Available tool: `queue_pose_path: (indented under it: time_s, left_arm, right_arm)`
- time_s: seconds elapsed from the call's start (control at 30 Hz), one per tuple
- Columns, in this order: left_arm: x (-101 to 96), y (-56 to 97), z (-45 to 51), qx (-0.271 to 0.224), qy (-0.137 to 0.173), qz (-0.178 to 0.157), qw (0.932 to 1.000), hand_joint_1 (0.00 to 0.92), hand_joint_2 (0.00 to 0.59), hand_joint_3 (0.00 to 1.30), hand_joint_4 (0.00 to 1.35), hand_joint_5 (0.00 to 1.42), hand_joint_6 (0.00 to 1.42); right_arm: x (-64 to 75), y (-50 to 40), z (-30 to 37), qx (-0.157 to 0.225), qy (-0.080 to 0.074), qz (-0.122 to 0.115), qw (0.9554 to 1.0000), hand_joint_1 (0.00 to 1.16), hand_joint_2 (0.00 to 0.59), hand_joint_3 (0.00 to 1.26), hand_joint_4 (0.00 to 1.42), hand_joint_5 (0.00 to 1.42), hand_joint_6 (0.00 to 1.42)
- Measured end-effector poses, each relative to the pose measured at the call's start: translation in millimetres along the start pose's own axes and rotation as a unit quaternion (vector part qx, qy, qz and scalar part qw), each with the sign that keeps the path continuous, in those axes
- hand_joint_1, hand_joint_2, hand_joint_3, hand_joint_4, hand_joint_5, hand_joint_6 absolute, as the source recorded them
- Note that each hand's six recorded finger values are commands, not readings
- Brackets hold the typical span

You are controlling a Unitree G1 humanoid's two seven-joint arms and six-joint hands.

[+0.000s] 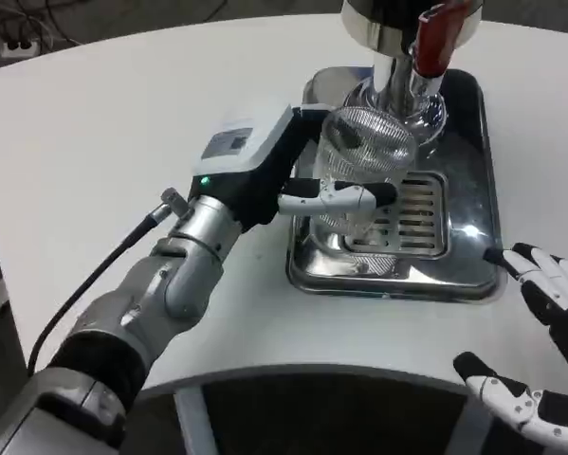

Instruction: Grasp the cup under the faucet to collect the drink, then remove the cup.

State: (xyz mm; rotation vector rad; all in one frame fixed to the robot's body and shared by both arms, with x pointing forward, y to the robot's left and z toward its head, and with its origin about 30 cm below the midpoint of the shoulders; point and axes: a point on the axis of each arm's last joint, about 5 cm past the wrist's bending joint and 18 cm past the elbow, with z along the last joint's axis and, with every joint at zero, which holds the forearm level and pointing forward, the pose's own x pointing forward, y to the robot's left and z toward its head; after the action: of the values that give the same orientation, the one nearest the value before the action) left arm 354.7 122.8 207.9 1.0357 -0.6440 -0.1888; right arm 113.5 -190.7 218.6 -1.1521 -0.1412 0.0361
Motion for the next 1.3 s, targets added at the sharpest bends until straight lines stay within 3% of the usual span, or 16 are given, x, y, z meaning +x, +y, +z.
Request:
queue_pose_path:
  time_s: [0.17, 0.27, 0.33, 0.5, 0.67, 0.73, 0.8, 1.0, 1.3]
  left_arm:
    - [7.1, -2.0, 8.2, 0.002, -0.012, -0.002, 0.9999, 0.537, 0.108, 0.99, 1.12, 1.34, 1.42]
    - [11.5, -0.7, 11.4, 0.005, -0.014, -0.002, 0.9999, 0.531, 0.105, 0.91, 1.01, 1.25, 1.38]
    - [13.9, 0.3, 13.1, 0.008, -0.014, -0.002, 0.9999, 0.506, 0.106, 0.8, 0.85, 1.11, 1.31]
    - [18.1, 1.6, 16.4, 0.011, -0.013, -0.009, 0.9998, 0.429, 0.121, 0.68, 0.68, 0.91, 1.19]
    - [20.0, 2.7, 18.2, 0.015, -0.018, -0.018, 0.9996, 0.358, 0.123, 0.5, 0.5, 0.72, 0.94]
    - [20.0, 2.7, 18.2, 0.016, -0.018, -0.02, 0.9995, 0.331, 0.111, 0.38, 0.37, 0.55, 0.72]
    - [19.8, 2.6, 17.7, 0.021, -0.017, -0.031, 0.9991, 0.313, 0.101, 0.32, 0.31, 0.46, 0.6]
    - [18.9, 2.3, 16.0, 0.026, -0.011, -0.04, 0.9988, 0.267, 0.094, 0.25, 0.21, 0.37, 0.47]
    - [18.3, 6.3, 13.4, 0.031, -0.013, -0.036, 0.9988, 0.264, 0.092, 0.25, 0.19, 0.37, 0.46]
  right_arm:
    - [-0.5, -1.7, -1.9, 0.002, 0.002, -0.002, 1.0, 0.44, 0.358, 0.08, 0.0, 0.0, 0.0]
    - [-0.9, -2.8, -3.0, 0.001, 0.005, -0.004, 1.0, 0.44, 0.358, 0.08, 0.0, 0.0, 0.0]
    - [-1.2, -3.0, -3.4, 0.001, 0.006, -0.004, 1.0, 0.44, 0.358, 0.08, 0.0, 0.0, 0.0]
    - [-2.1, -3.1, -4.6, 0.004, 0.007, -0.001, 1.0, 0.44, 0.358, 0.08, 0.0, 0.0, 0.0]
    - [-2.1, -3.7, -5.1, 0.003, 0.008, -0.002, 1.0, 0.44, 0.358, 0.08, 0.0, 0.0, 0.0]
    - [-1.9, -3.9, -5.0, 0.002, 0.007, -0.002, 1.0, 0.44, 0.358, 0.08, 0.0, 0.0, 0.0]
    - [-1.1, -4.4, -4.8, 0.001, 0.005, -0.004, 1.0, 0.44, 0.358, 0.08, 0.0, 0.0, 0.0]
    - [0.0, -4.4, -4.6, 0.002, 0.003, -0.004, 1.0, 0.44, 0.358, 0.09, 0.0, 0.0, 0.0]
    - [0.4, -3.3, -4.1, 0.004, 0.001, -0.001, 1.0, 0.44, 0.358, 0.09, 0.0, 0.0, 0.0]
